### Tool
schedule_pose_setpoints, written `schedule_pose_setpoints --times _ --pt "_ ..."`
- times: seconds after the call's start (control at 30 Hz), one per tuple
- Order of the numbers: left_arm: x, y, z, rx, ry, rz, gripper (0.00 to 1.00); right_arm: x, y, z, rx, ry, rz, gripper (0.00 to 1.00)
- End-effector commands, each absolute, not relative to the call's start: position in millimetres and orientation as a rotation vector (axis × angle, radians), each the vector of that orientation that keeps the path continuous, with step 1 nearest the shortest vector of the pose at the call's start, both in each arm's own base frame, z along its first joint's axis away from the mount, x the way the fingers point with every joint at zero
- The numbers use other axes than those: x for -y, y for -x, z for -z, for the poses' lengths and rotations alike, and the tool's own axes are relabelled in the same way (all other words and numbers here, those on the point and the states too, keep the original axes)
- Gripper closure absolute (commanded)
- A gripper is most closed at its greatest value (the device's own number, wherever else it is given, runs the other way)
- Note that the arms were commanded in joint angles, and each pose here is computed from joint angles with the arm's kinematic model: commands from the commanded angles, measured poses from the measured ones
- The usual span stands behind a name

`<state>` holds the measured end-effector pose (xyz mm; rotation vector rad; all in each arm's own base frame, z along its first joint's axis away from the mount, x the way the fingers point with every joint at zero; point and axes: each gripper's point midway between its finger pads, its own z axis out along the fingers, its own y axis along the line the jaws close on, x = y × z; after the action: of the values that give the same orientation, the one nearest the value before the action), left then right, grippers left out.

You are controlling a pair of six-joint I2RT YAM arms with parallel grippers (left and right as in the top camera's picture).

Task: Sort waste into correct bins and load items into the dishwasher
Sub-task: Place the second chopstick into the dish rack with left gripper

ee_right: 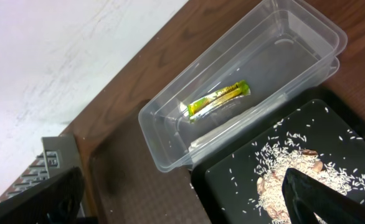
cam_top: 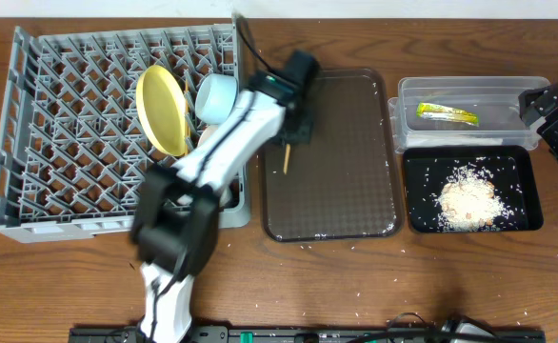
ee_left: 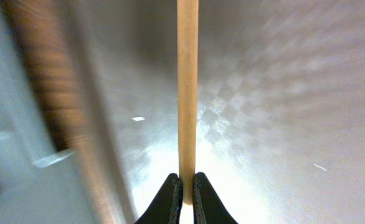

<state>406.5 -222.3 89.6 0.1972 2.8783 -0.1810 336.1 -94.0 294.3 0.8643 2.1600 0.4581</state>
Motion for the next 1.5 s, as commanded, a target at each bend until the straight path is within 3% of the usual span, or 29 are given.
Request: schedule_pose_setpoints --times 0.0,0.17,0.33,0.53,0.57,0.6,0.67,0.87,1.0,1.23,1.33,1.47 --pt "173.4 -412.4 -178.3 -2.706 -0.158 0.113 0.93 95.3 -337.0 -299.1 -2.149 -0.863 -0.460 0.01" --pt "94.4 -406.0 -193.1 -2.733 -0.043 -0.112 0.93 95.3 -337.0 -299.1 -2.149 -0.863 -0.460 0.01" --pt "22.8 -414.2 -159.3 -2.801 -0.005 -0.272 0.93 95.4 -337.0 -299.2 -2.148 -0.863 -0.459 0.01" --pt "-11.8 -424.4 -121.3 -2.873 0.081 -0.312 0.91 95.4 -337.0 -299.1 -2.149 -0.864 -0.459 0.01" --pt "-14.8 -424.7 -117.8 -2.881 0.091 -0.315 0.83 95.4 -337.1 -299.2 -2.148 -0.863 -0.460 0.01" --pt "-19.1 -424.5 -112.6 -2.894 0.105 -0.319 0.64 95.4 -337.1 -299.2 -2.148 -0.863 -0.460 0.01" --pt "-21.9 -423.3 -110.4 -2.903 0.113 -0.322 0.48 95.3 -337.0 -299.1 -2.149 -0.863 -0.460 0.01" --pt "-20.4 -404.0 -128.5 -2.924 0.162 -0.299 0.43 95.3 -337.0 -299.1 -2.149 -0.863 -0.460 0.01" --pt "-20.1 -374.9 -186.1 -2.845 0.203 -0.267 0.38 95.3 -337.0 -299.1 -2.149 -0.863 -0.460 0.01" --pt "21.6 -345.3 -250.7 -2.706 0.136 0.091 0.32 95.4 -337.0 -299.1 -2.149 -0.864 -0.459 0.01" --pt "42.8 -330.9 -263.0 -2.697 0.096 0.261 0.20 95.3 -337.0 -299.1 -2.149 -0.863 -0.460 0.01" --pt "67.3 -308.2 -286.1 -2.661 0.219 0.511 0.17 95.3 -337.0 -299.1 -2.149 -0.863 -0.460 0.01"
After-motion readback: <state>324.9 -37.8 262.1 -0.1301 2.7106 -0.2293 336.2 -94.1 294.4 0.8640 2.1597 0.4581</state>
